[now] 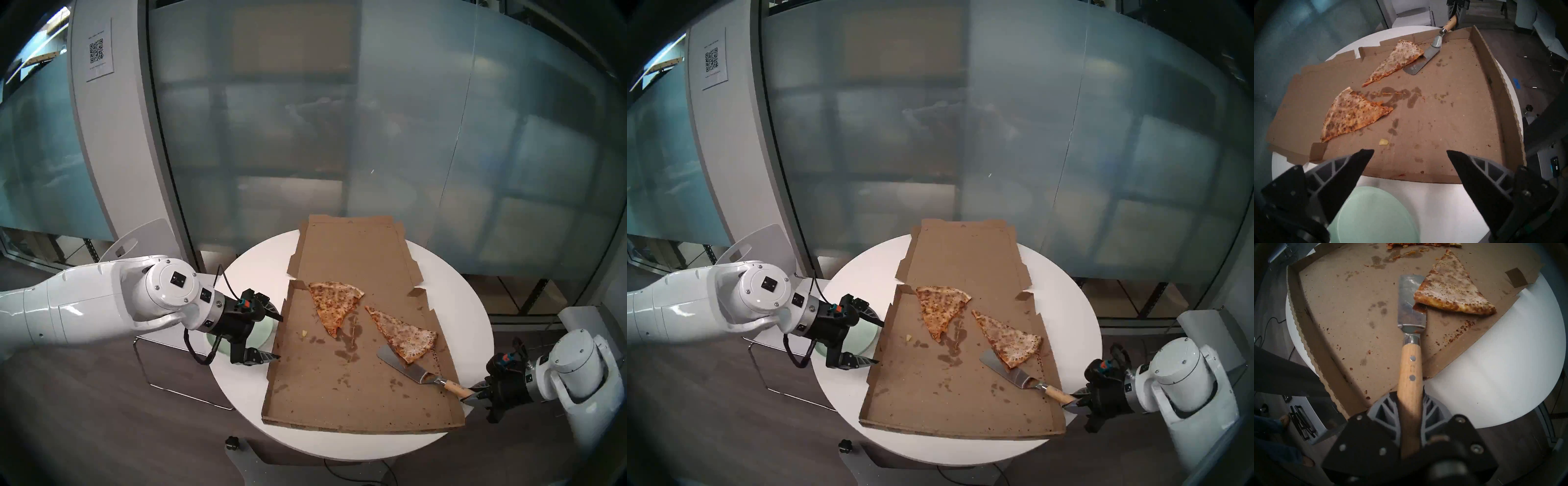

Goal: Put pizza slice onto the plate

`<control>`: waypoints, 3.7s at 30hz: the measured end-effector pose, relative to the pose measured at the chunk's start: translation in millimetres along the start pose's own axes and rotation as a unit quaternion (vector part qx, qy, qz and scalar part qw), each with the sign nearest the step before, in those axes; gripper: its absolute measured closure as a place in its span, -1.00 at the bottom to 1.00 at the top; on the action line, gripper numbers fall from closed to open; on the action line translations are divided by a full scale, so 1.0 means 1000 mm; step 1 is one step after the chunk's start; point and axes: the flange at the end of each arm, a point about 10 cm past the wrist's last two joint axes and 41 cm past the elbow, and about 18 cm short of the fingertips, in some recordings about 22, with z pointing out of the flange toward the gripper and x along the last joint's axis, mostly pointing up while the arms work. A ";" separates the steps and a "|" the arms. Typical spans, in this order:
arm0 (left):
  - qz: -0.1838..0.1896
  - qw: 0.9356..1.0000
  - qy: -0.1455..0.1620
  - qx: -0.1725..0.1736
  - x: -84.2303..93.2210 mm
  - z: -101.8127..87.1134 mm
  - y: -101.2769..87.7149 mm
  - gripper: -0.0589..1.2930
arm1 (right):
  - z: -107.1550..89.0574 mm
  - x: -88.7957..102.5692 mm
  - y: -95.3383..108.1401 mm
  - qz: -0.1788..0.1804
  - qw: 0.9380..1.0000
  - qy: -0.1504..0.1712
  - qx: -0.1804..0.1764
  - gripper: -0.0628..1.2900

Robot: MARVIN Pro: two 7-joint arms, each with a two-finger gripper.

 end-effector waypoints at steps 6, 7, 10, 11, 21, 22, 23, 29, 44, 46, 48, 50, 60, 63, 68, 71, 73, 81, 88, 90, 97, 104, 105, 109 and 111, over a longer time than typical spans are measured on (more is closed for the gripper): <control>0.007 1.000 -0.004 -0.019 0.003 0.013 0.004 -0.90 | 0.001 0.000 0.000 0.005 1.000 0.000 -0.005 0.70; 0.008 1.000 -0.004 -0.024 0.004 0.016 0.005 -0.90 | 0.002 0.000 0.000 0.007 1.000 0.000 -0.006 0.70; 0.012 0.999 -0.005 -0.032 0.006 0.021 0.008 -0.90 | 0.003 0.000 -0.001 0.013 1.000 0.002 -0.007 0.70; 0.014 0.999 -0.005 -0.035 0.007 0.023 0.009 -0.90 | 0.004 0.000 -0.002 0.015 1.000 0.003 -0.008 0.70; 0.022 0.996 -0.018 -0.079 0.008 0.043 0.022 -0.90 | 0.009 0.004 -0.007 0.024 1.000 0.011 -0.013 0.70; 0.022 0.996 -0.021 -0.084 0.008 0.045 0.023 -0.90 | 0.009 0.005 -0.008 0.024 1.000 0.012 -0.014 0.70; 0.021 0.996 -0.023 -0.086 0.007 0.046 0.024 -0.90 | 0.009 0.005 -0.008 0.024 1.000 0.013 -0.015 0.70; 0.022 0.994 -0.033 -0.101 0.007 0.053 0.027 -0.90 | 0.008 0.006 -0.009 0.025 0.999 0.016 -0.018 0.70; 0.042 0.992 -0.029 -0.119 0.020 0.058 0.036 -0.90 | 0.022 0.007 -0.014 0.026 0.999 0.015 -0.030 0.70; 0.045 0.991 -0.028 -0.121 0.021 0.058 0.038 -0.90 | 0.024 0.008 -0.013 0.030 0.999 0.013 -0.032 0.70; 0.047 0.991 -0.028 -0.122 0.022 0.058 0.039 -0.90 | 0.026 0.008 -0.012 0.032 0.999 0.013 -0.034 0.70; 0.049 0.991 -0.027 -0.123 0.023 0.059 0.041 -0.90 | 0.027 0.008 -0.009 0.035 0.999 0.012 -0.037 0.70; 0.051 0.989 -0.035 -0.133 0.020 0.064 0.050 -0.90 | 0.020 0.015 0.003 0.040 0.998 0.022 -0.051 0.70; 0.051 0.989 -0.037 -0.136 0.019 0.066 0.052 -0.90 | 0.015 0.016 0.005 0.039 0.997 0.025 -0.054 0.70; 0.054 0.987 -0.042 -0.144 0.016 0.070 0.055 -0.90 | 0.008 0.019 0.004 0.034 0.997 0.030 -0.055 0.70; 0.057 0.986 -0.044 -0.151 0.015 0.073 0.058 -0.90 | 0.003 0.021 0.001 0.030 0.998 0.031 -0.055 0.70; 0.061 0.985 -0.044 -0.154 0.016 0.074 0.059 -0.90 | -0.001 0.022 -0.001 0.029 0.998 0.031 -0.056 0.70; 0.075 0.983 -0.041 -0.161 0.021 0.078 0.061 -0.90 | -0.002 0.019 -0.009 0.040 0.998 0.019 -0.053 0.71; 0.081 0.982 -0.038 -0.165 0.024 0.080 0.062 -0.90 | 0.009 0.012 -0.016 0.051 0.998 0.003 -0.035 0.71; 0.082 0.982 -0.038 -0.166 0.025 0.080 0.062 -0.90 | 0.011 0.012 -0.014 0.053 0.998 -0.005 -0.035 0.71; 0.085 0.981 -0.037 -0.170 0.027 0.080 0.063 -0.90 | 0.004 0.019 -0.002 0.053 0.997 -0.018 -0.055 0.71; 0.090 0.980 -0.033 -0.173 0.032 0.082 0.064 -0.90 | -0.003 0.029 0.005 0.052 0.997 -0.023 -0.054 0.71; 0.091 0.980 -0.032 -0.174 0.032 0.082 0.064 -0.90 | -0.003 0.029 0.006 0.053 0.997 -0.025 -0.052 0.71; 0.093 0.980 -0.031 -0.174 0.034 0.083 0.065 -0.90 | 0.000 0.029 0.007 0.058 0.997 -0.035 -0.036 0.71; 0.093 0.980 -0.030 -0.173 0.035 0.083 0.065 -0.90 | 0.002 0.027 0.008 0.061 0.997 -0.040 -0.030 0.71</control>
